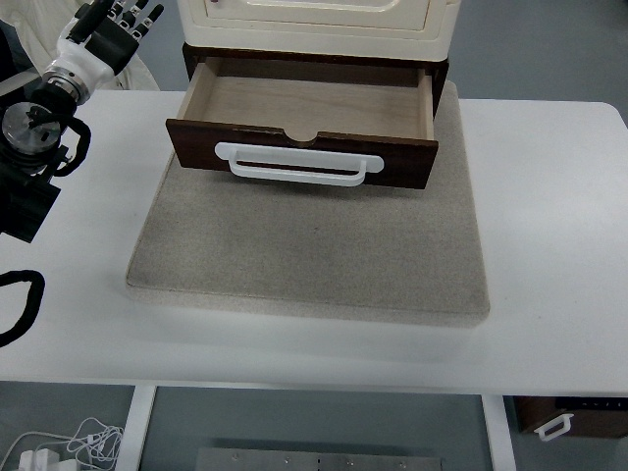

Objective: Close drawer under combined cabinet

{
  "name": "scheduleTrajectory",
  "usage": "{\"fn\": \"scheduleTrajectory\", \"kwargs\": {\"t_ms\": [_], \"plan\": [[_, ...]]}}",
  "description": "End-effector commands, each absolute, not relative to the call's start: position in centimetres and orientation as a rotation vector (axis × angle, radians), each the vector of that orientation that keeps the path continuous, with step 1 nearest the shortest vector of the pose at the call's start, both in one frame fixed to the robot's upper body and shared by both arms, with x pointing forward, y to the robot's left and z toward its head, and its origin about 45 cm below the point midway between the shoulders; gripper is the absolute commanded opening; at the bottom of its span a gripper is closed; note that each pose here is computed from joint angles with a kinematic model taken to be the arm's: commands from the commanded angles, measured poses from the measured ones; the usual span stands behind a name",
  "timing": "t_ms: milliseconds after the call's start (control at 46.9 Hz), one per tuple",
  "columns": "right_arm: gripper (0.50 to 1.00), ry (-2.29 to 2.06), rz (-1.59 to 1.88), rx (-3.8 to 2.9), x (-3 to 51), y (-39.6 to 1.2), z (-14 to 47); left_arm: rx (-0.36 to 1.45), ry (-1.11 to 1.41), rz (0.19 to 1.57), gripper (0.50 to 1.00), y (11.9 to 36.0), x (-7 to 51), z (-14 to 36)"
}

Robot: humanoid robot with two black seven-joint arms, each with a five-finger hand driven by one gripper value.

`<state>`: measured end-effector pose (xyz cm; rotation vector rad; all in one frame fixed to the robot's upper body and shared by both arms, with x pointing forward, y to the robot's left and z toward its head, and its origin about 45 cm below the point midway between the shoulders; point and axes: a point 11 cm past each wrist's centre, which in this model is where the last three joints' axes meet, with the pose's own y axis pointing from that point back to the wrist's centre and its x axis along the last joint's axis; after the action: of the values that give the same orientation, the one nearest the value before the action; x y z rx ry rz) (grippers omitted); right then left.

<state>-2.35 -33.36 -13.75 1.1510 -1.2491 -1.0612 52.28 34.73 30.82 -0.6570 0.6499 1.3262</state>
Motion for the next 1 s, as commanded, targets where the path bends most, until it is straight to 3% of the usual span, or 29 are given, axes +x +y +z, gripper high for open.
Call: {"fn": "scheduleTrajectory", "kwargs": {"t_ms": [0, 490, 981], "plan": [[0.952, -1.249, -1.061, 1.151, -2.4, -33.4, -13.8, -0.655, 0.651, 1.325, 1.0, 34.7, 52.3, 30.7], [0.952, -1.249, -1.061, 1.151, -2.4, -33.4, -13.8, -0.654, 0.635, 1.317, 1.0, 34.8, 52.3, 31.2], [0.952, -1.249, -1.061, 1.151, -2.4, -33.4, -13.8, -0.709, 0.48, 1.321, 1.0, 38.5, 52.7, 38.4]]}}
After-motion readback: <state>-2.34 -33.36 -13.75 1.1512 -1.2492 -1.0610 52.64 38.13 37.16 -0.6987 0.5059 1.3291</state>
